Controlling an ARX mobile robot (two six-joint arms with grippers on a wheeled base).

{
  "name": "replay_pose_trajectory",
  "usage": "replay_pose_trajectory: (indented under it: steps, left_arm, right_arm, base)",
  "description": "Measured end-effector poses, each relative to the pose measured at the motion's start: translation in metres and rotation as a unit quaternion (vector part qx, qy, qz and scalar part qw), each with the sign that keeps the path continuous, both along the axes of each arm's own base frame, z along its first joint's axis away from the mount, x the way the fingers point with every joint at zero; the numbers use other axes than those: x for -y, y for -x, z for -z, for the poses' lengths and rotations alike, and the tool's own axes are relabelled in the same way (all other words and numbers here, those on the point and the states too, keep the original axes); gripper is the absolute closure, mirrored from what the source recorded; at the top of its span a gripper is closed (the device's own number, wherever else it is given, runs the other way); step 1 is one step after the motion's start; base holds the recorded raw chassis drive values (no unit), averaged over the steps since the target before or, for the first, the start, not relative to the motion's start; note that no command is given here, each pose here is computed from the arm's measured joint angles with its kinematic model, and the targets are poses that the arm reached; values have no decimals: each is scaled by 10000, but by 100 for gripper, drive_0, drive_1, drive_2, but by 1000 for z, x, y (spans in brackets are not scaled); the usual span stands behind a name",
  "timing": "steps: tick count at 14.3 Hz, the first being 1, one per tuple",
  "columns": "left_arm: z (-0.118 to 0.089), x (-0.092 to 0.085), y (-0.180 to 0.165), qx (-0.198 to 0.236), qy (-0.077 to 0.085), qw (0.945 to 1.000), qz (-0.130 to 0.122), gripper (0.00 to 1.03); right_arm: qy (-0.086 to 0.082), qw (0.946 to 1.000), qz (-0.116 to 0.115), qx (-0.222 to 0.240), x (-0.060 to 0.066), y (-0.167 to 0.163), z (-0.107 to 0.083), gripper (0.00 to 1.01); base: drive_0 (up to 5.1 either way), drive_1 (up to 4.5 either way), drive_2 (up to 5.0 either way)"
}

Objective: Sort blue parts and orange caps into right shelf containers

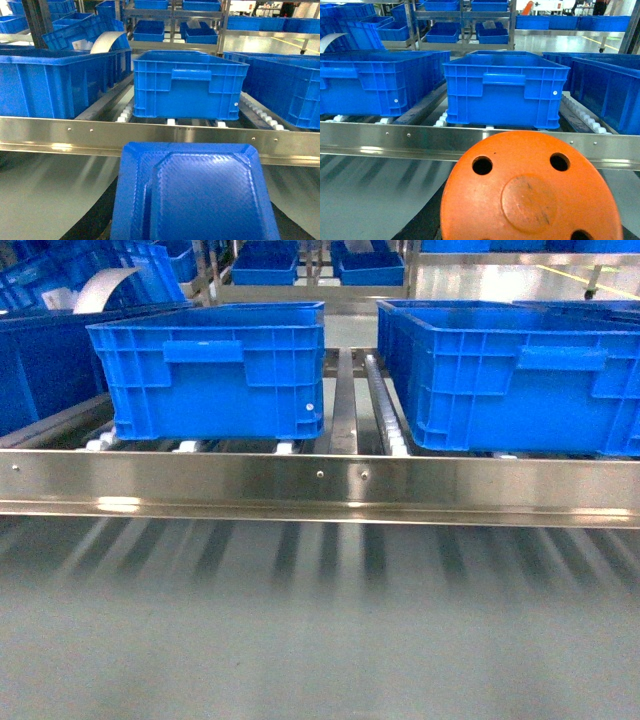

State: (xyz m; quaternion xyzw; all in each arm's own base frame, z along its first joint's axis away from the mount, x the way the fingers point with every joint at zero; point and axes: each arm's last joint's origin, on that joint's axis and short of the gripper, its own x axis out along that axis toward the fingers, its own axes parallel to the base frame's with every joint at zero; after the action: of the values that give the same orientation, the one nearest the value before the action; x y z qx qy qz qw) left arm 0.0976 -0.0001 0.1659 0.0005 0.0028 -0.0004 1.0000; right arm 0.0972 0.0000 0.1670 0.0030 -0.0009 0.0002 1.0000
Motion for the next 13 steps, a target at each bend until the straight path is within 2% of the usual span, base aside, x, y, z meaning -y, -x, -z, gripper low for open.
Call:
replay_pose_trajectory:
  steps: [13]
  left_arm:
    - [0,0,0,-15,0,10000,-2,62]
  right_arm:
    - [0,10000,-2,-4,0,0,0,58]
  base:
    - [5,413,-402]
